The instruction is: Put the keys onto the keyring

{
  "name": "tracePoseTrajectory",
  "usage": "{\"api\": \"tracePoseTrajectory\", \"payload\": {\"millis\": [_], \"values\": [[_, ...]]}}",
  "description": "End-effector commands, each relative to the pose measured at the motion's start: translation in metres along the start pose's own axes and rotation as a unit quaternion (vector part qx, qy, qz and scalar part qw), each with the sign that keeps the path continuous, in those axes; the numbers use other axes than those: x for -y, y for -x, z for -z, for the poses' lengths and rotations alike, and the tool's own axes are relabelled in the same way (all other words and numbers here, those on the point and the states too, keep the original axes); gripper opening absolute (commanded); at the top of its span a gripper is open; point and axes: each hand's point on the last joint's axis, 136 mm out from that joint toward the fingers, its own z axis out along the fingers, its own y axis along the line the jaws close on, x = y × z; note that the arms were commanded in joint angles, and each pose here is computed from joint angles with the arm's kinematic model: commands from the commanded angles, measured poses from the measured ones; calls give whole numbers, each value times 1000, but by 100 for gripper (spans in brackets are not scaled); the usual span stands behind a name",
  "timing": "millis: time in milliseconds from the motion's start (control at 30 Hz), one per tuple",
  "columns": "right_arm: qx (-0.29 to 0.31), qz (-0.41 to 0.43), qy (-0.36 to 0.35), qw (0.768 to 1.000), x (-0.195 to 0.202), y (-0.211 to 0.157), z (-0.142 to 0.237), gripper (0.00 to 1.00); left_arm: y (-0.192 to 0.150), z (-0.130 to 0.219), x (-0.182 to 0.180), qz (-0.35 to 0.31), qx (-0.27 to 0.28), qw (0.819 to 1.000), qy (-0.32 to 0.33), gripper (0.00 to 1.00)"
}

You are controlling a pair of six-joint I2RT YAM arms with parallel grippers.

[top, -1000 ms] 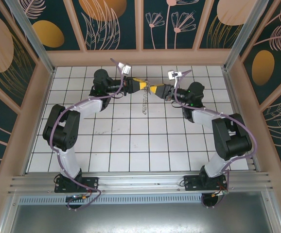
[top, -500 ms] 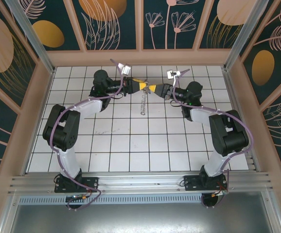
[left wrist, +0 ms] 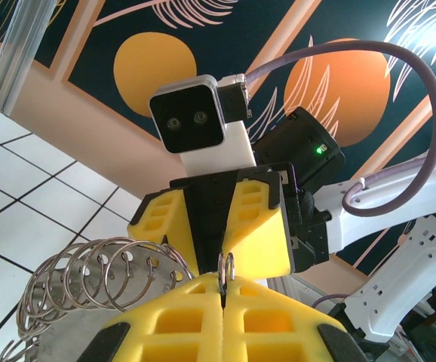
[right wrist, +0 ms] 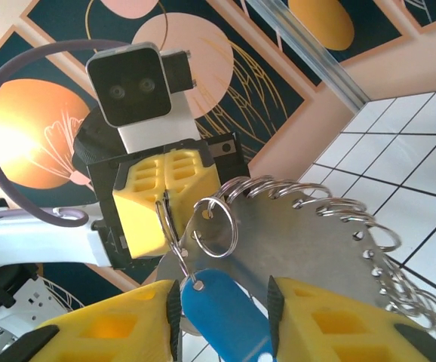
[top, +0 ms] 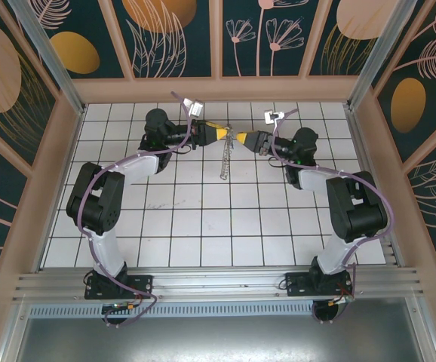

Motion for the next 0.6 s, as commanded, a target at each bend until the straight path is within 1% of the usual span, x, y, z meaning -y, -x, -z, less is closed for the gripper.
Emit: {"api": "tracePoseTrajectory", "payload": {"millis": [0, 400, 467, 567], "values": [[12, 42, 17, 999, -21, 13, 1, 37, 14, 0, 22, -42, 15, 999, -17, 0], [0, 49, 43, 998, -28, 14, -15, 38, 14, 0, 20, -38, 16, 999, -19, 0], [-2, 47, 49, 998, -28, 14, -17, 37, 15, -1, 20, -40, 18, 999, -18, 0], [-8, 44, 59, 997, -29, 11, -19, 30, 16, -1, 21, -40, 19, 999, -18, 0]]}}
